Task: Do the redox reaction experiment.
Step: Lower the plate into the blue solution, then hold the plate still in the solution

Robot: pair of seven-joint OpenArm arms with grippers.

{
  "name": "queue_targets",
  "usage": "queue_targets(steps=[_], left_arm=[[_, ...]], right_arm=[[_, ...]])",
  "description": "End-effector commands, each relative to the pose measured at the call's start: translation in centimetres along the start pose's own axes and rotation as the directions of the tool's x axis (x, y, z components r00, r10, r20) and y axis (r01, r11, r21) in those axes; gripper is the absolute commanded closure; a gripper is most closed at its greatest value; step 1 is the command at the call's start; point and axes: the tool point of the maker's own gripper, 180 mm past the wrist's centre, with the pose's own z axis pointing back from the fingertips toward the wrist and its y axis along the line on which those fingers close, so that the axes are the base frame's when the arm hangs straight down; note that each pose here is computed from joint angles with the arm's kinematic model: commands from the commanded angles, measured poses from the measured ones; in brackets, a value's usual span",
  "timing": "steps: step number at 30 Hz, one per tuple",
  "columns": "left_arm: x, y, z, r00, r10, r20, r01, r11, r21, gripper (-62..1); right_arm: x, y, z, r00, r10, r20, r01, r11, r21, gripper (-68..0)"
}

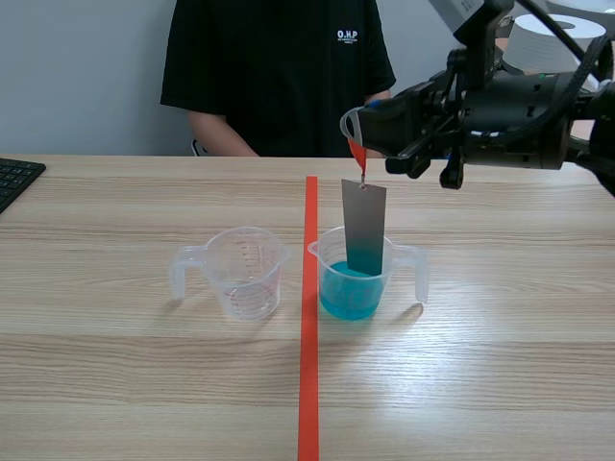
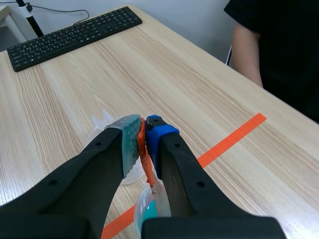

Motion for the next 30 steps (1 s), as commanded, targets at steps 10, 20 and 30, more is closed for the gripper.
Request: queue_targets(steps=[10, 20, 30], left_arm=[[0.5, 0.5, 0.0, 1.0, -0.009, 0.02, 0.008, 1.0, 0.007, -3.8], [0.5, 0.5, 0.0, 1.0, -0.009, 0.02, 0.009, 1.0, 0.007, -3.8], [0.5, 0.5, -0.1, 1.0, -0.009, 0.021, 0.009, 1.0, 0.008, -3.8]], right_arm=[[-1.0, -1.2, -0.6, 1.0, -0.024, 0.012, 0.025, 1.0, -0.019, -1.3], [-1.6, -1.3, -1.0, 1.0, -0.025, 0.002, 0.025, 0.999, -0.03, -1.3], [-1.8, -1.4, -1.0, 1.0, -0.015, -0.008, 0.015, 0.999, -0.034, -1.3]])
